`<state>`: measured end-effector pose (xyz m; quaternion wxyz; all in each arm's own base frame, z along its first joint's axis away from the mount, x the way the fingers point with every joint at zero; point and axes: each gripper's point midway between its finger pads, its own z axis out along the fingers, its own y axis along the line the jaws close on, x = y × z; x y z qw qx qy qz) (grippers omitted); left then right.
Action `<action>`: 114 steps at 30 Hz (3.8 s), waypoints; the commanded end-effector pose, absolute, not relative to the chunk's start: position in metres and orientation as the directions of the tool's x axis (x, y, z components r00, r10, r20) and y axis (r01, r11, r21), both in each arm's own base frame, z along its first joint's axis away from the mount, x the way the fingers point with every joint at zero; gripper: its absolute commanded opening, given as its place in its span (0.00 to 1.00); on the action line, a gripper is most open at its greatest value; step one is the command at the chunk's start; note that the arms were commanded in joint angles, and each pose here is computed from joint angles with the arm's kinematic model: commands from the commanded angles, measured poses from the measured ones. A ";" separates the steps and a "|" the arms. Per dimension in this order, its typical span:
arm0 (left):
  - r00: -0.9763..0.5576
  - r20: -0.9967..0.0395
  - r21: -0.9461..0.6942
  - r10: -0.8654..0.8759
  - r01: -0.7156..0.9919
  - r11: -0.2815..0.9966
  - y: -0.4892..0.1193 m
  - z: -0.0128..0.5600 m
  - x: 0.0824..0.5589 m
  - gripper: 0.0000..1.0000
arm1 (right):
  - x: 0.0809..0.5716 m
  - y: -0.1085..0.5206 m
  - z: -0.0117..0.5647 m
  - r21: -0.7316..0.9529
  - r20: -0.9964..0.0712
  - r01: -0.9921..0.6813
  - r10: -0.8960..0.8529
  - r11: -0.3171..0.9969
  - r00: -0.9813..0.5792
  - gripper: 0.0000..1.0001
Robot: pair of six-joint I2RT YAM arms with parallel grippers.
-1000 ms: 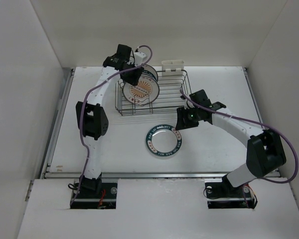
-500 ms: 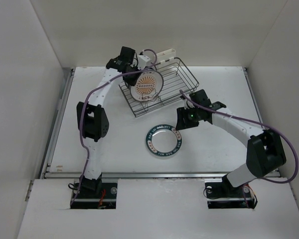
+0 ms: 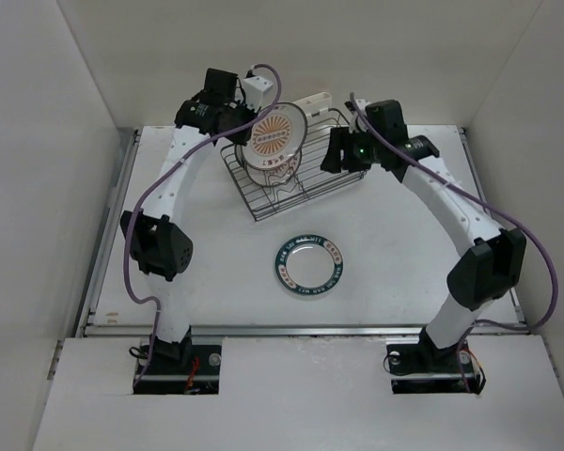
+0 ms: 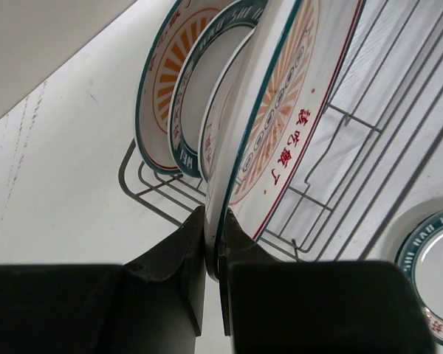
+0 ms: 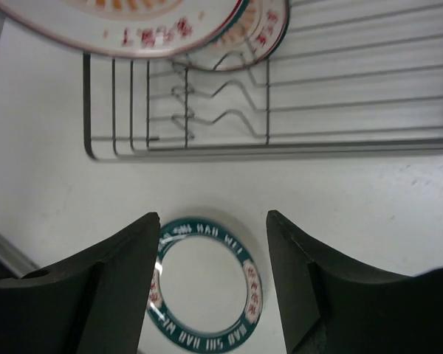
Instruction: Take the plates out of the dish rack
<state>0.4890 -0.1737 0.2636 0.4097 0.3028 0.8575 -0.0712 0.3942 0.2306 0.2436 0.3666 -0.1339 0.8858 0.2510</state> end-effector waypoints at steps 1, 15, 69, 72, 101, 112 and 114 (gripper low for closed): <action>-0.379 -0.843 0.103 0.382 0.582 0.806 -0.185 0.334 0.471 0.00 | 0.427 0.214 0.245 0.337 -0.705 -0.329 0.005 0.882 -0.710 0.65; -0.639 -0.607 -0.156 0.473 0.679 0.717 -0.125 0.334 0.294 0.00 | 0.591 0.100 0.242 0.268 -0.813 -0.002 0.225 0.964 -0.537 0.78; -0.947 0.038 -0.209 0.319 0.305 0.929 -0.028 0.043 0.285 0.32 | 0.533 0.144 0.137 0.368 -0.723 -0.043 0.257 0.929 -0.641 0.12; -0.953 0.027 -0.195 0.301 0.291 0.937 -0.027 0.046 0.290 0.32 | 0.530 0.144 0.148 0.358 -0.738 -0.070 0.237 0.931 -0.632 0.19; -0.905 -0.418 -0.185 0.082 0.173 0.967 -0.066 0.170 0.438 0.56 | 0.571 0.319 0.277 0.159 -0.967 -0.644 -0.013 0.749 -0.254 0.63; -0.912 -0.401 -0.119 0.082 0.141 0.983 -0.052 0.156 0.421 0.56 | 0.603 0.341 0.202 0.200 -0.950 -0.633 -0.009 0.748 -0.311 0.52; -0.912 -0.401 -0.119 0.082 0.141 0.983 -0.052 0.157 0.418 0.56 | 0.605 0.342 0.203 0.197 -0.953 -0.635 -0.005 0.747 -0.302 0.51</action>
